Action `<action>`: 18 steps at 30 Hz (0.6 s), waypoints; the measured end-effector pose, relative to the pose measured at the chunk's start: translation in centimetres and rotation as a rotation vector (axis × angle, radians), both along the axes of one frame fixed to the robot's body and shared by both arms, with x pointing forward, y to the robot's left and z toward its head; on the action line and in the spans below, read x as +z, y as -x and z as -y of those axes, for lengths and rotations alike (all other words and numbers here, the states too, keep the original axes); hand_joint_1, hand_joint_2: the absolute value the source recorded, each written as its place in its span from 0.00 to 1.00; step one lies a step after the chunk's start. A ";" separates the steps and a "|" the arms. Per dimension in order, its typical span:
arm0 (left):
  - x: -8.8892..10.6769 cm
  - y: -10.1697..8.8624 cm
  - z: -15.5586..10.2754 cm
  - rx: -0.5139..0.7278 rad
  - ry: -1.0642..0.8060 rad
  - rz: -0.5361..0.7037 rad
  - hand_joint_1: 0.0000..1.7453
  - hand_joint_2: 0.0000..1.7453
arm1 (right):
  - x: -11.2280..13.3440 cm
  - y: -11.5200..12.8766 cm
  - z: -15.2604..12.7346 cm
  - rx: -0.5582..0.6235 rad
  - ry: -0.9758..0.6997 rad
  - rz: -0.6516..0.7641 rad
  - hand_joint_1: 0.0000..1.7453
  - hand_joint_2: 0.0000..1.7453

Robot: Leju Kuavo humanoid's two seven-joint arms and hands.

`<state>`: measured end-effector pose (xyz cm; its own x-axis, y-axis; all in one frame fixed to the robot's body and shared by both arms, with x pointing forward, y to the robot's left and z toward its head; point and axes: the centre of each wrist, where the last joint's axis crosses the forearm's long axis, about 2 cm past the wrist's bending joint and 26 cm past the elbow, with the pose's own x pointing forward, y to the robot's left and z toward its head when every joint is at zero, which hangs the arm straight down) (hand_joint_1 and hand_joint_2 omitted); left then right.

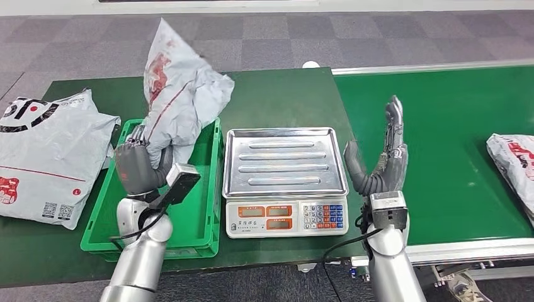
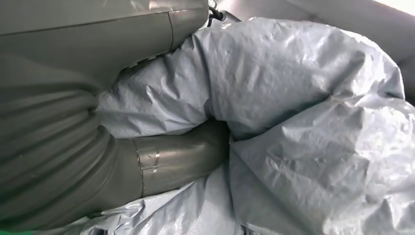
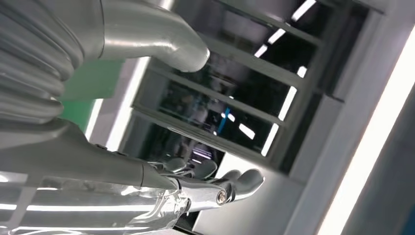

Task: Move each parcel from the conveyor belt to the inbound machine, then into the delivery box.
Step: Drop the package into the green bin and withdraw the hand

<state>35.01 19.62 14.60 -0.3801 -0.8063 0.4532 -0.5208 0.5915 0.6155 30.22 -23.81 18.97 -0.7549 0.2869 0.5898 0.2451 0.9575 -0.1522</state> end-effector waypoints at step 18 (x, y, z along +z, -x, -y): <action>-3.5 3.9 -2.9 0.131 -0.212 -0.479 0.18 1.00 | -1.9 1.5 4.2 -0.146 0.143 -0.114 0.00 1.00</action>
